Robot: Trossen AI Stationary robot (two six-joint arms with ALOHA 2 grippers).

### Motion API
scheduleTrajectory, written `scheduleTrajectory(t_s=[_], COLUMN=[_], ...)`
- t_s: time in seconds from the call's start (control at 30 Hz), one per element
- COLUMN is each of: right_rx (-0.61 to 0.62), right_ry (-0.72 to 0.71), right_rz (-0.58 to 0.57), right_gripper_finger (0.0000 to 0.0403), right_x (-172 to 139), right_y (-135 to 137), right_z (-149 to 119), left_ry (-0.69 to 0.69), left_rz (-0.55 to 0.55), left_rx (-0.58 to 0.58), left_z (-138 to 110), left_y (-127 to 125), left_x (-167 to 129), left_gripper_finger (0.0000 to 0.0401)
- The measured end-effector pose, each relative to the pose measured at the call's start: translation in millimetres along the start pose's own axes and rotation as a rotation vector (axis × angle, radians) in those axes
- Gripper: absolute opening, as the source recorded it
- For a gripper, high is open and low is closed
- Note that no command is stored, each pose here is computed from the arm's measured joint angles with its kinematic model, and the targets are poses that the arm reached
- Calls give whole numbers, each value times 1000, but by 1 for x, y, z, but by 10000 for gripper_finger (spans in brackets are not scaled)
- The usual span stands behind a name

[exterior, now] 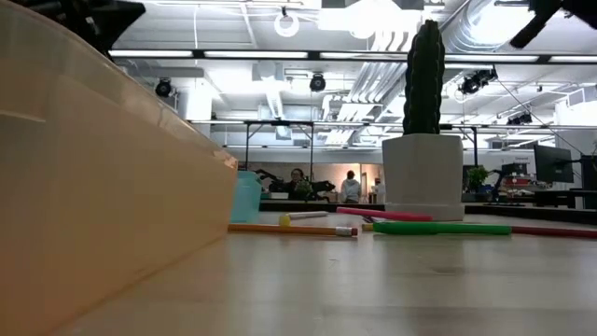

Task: Sort pens & pencils
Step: Put the green pen into the green bin

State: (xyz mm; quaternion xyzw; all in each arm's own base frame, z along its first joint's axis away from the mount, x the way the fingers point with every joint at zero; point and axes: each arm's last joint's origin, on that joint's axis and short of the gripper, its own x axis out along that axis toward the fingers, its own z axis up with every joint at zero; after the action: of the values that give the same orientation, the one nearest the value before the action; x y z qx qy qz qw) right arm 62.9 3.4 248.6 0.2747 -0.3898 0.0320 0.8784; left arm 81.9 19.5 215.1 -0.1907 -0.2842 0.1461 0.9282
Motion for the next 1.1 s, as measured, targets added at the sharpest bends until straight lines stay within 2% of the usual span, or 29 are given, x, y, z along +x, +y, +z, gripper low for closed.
scheduleTrajectory(t_s=[0.17,0.47,0.63,0.83,1.1], right_rx=[50,-11,-55,-64,-40], right_ry=[83,237,367,424,586], right_rz=[-115,-194,-254,-237,-347], right_gripper_finger=[117,114,72,7,14], right_x=[6,38,61,82,98], right_y=[0,15,21,30,28], right_z=[0,12,10,10,-4], left_ry=[26,220,292,381,473], left_rz=[-13,1,-22,-52,-123], left_rx=[31,76,83,101,208], left_z=[11,25,28,31,42], left_y=[-6,-15,-20,-30,-48], left_x=[3,9,20,42,81], left_gripper_finger=[1,1,1,1,1])
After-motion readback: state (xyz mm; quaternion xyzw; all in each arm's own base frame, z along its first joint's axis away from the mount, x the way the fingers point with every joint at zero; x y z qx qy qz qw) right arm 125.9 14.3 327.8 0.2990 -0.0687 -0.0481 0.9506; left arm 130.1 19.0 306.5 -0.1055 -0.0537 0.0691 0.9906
